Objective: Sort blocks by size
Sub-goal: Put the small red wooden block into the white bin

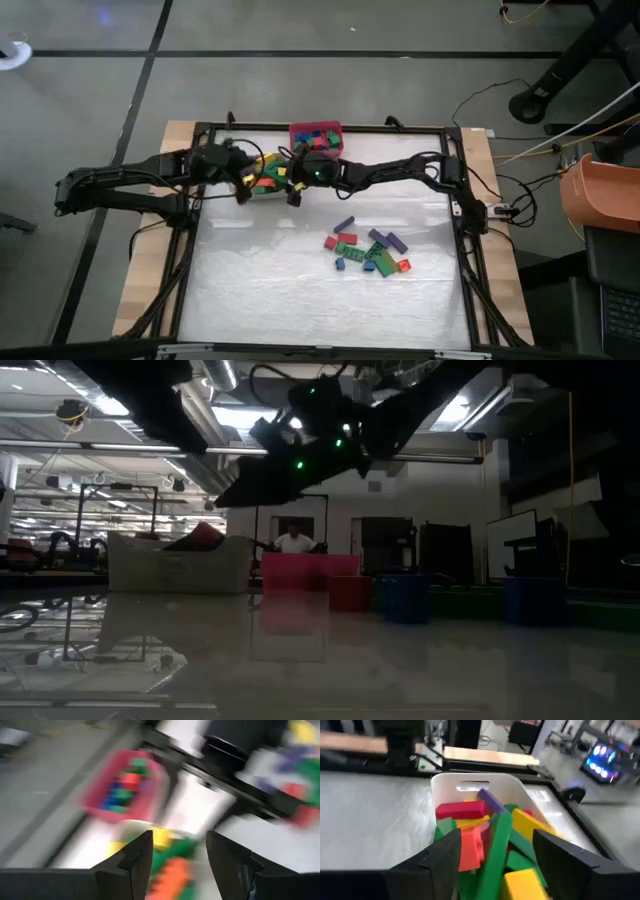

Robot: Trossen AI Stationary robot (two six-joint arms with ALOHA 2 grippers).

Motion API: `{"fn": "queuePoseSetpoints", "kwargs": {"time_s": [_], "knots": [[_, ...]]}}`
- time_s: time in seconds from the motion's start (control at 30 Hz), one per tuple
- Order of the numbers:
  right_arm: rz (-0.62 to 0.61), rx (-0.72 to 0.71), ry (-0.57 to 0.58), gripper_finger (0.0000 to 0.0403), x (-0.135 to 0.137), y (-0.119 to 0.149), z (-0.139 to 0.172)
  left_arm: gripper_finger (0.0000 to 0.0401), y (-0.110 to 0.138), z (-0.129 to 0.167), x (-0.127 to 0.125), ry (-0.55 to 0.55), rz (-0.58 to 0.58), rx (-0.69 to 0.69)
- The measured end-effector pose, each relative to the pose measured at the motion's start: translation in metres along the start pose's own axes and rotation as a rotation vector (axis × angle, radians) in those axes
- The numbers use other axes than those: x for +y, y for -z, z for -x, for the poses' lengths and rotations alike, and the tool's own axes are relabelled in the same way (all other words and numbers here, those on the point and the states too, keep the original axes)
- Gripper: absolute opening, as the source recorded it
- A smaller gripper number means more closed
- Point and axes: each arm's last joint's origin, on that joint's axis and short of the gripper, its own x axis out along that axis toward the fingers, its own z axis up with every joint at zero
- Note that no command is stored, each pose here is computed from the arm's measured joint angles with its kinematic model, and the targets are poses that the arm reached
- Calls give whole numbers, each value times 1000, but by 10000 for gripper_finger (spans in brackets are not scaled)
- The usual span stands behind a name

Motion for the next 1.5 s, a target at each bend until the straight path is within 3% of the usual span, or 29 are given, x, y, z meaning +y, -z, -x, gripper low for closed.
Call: {"fn": "queuePoseSetpoints", "kwargs": {"time_s": [0.1,0.2,0.4,0.8,1.03,1.23,1.5], "knots": [[124,97,-35,243,-3,-9,15,170,9,-8,-8,187,30,6],[171,193,-66,241,-6,-21,37,170,21,-20,-20,327,36,-2],[179,360,-122,241,-10,-42,84,170,40,-51,-50,469,0,-147],[254,556,-215,241,18,-62,146,170,51,-104,-106,577,-120,-343],[261,687,-265,241,44,-56,162,170,59,-143,-128,583,-145,-291],[271,712,-264,241,63,-57,168,170,59,-175,-146,581,-196,-241],[277,712,-287,241,83,-59,175,170,54,-196,-162,683,-215,-230]]}}
